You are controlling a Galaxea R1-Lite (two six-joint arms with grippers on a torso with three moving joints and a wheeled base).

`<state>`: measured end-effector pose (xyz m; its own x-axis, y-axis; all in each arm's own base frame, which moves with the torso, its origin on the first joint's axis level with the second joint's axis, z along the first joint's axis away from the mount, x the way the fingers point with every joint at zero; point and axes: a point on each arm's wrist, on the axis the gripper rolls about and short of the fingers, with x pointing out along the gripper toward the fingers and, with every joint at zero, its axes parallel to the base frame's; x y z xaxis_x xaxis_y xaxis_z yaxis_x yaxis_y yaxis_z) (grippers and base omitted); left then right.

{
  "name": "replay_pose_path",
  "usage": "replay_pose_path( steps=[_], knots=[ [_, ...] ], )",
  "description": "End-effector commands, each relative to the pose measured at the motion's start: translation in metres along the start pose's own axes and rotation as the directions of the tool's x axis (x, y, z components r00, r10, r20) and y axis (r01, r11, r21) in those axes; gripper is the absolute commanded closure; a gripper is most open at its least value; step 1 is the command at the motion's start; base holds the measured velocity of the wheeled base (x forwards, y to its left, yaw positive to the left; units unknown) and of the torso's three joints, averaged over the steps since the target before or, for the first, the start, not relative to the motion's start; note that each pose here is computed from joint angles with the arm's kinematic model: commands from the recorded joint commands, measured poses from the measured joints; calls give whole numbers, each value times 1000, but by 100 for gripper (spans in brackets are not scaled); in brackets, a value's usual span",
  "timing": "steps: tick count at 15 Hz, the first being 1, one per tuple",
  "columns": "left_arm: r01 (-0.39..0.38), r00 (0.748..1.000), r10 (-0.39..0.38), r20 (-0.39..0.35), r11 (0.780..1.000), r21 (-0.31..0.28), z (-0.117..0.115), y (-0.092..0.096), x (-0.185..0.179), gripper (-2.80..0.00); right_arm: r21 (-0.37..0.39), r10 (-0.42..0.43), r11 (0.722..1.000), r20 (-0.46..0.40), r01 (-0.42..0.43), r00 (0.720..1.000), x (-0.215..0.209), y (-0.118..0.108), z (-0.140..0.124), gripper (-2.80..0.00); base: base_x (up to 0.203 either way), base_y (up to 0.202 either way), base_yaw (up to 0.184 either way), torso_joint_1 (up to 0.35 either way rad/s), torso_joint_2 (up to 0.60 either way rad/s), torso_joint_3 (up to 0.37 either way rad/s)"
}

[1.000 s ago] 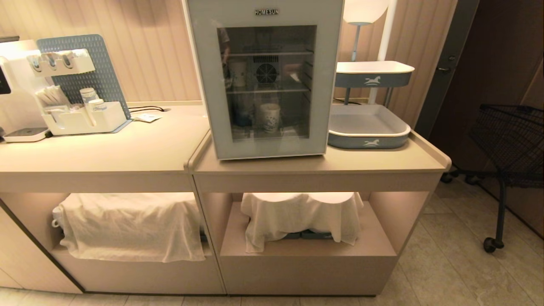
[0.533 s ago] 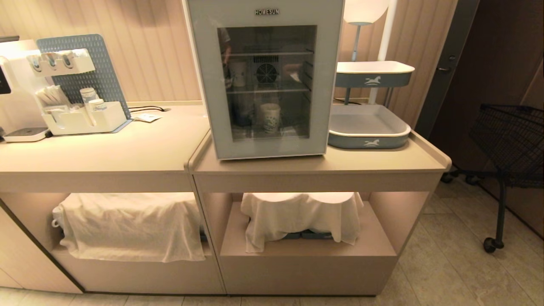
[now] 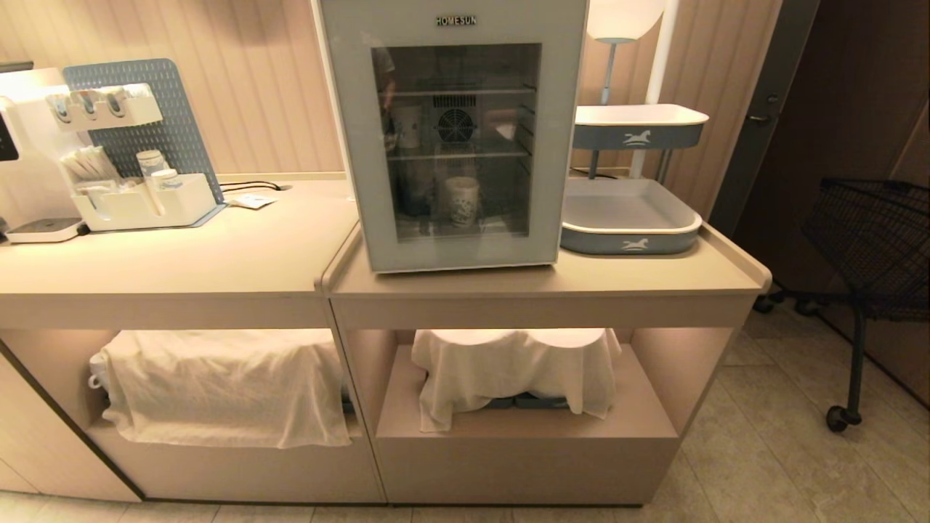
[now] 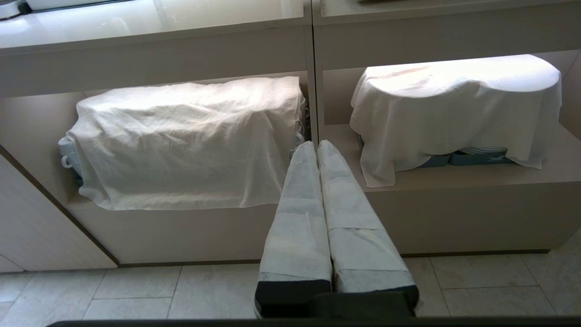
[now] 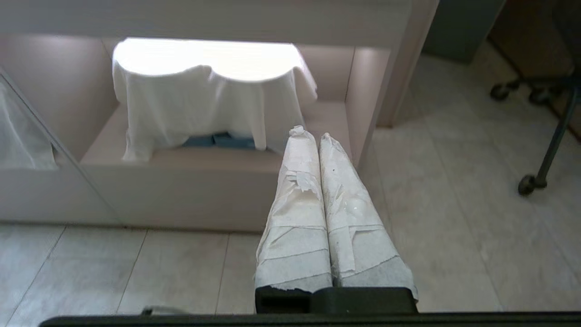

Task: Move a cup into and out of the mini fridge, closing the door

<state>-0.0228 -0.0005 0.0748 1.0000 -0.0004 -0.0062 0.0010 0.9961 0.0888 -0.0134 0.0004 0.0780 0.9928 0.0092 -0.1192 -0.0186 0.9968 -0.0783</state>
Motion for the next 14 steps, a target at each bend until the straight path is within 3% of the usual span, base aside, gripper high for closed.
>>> replay_pose_path(
  steps=[1, 14],
  knots=[
    [0, 1000, 0, 0, 1000, 0, 0, 0, 0, 0, 1, -5, 1000, 96, 5, 995, -7, 0, -3, 0, 0, 0, 0, 0, 0, 0],
    [0, 1000, 0, 0, 1000, 0, 0, 0, 0, 0, 15, -9, 1000, 119, 8, 993, -9, 0, -4, 0, 0, 0, 0, 0, 0, 0]
  ],
)
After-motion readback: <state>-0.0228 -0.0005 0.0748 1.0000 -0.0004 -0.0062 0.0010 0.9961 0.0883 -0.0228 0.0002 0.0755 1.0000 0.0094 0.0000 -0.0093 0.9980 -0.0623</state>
